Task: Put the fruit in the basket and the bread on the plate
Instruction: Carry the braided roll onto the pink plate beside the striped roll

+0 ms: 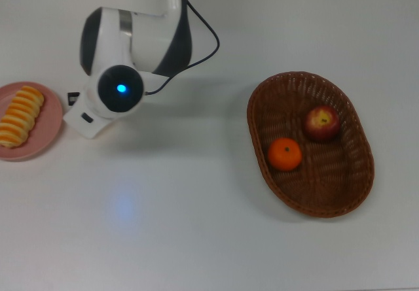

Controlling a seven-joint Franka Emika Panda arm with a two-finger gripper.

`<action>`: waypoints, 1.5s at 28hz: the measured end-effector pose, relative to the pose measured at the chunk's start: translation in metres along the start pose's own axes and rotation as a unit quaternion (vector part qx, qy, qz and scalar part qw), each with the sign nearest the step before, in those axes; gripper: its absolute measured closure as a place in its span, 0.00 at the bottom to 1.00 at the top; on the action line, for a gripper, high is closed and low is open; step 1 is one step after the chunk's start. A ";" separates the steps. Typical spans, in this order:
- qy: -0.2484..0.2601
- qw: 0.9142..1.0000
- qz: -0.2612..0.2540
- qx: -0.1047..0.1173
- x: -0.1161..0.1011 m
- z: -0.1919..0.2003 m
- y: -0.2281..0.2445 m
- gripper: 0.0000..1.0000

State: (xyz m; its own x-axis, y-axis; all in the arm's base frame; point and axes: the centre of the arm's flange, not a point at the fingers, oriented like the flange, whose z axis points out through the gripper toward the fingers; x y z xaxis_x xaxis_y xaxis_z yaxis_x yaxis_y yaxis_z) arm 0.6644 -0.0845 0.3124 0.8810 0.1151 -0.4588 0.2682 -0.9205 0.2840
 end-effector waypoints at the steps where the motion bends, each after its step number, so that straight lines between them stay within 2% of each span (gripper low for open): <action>1: 0.002 1.000 0.004 0.002 -0.001 -0.001 0.005 0.74; 3: 0.009 1.000 0.014 0.008 -0.005 -0.005 0.016 0.74; 8: 0.045 0.997 0.049 0.044 -0.025 -0.026 0.058 0.74; 11: 0.078 0.992 0.072 0.067 -0.045 -0.036 0.094 0.74; 14: 0.114 0.986 0.098 0.075 -0.061 -0.037 0.131 0.74; 18: 0.147 0.979 0.123 0.073 -0.067 -0.028 0.162 0.74; 21: 0.161 0.975 0.132 0.072 -0.064 -0.016 0.173 0.74; 28: 0.171 0.975 0.123 0.072 -0.039 0.007 0.164 0.74; 32: 0.171 0.975 0.119 0.072 -0.035 0.008 0.160 0.81; 34: 0.169 0.977 0.117 0.065 -0.035 0.008 0.159 0.81; 37: 0.163 0.979 0.110 0.048 -0.033 0.010 0.158 0.71; 40: 0.161 0.980 0.108 0.046 -0.032 0.012 0.158 0.55; 42: 0.161 0.980 0.109 0.047 -0.032 0.013 0.158 0.50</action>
State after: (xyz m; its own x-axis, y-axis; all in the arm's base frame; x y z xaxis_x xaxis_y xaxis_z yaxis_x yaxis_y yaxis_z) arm 0.6738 -0.2386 0.3614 0.9947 0.0099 -0.1022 0.0363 -0.9649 0.2603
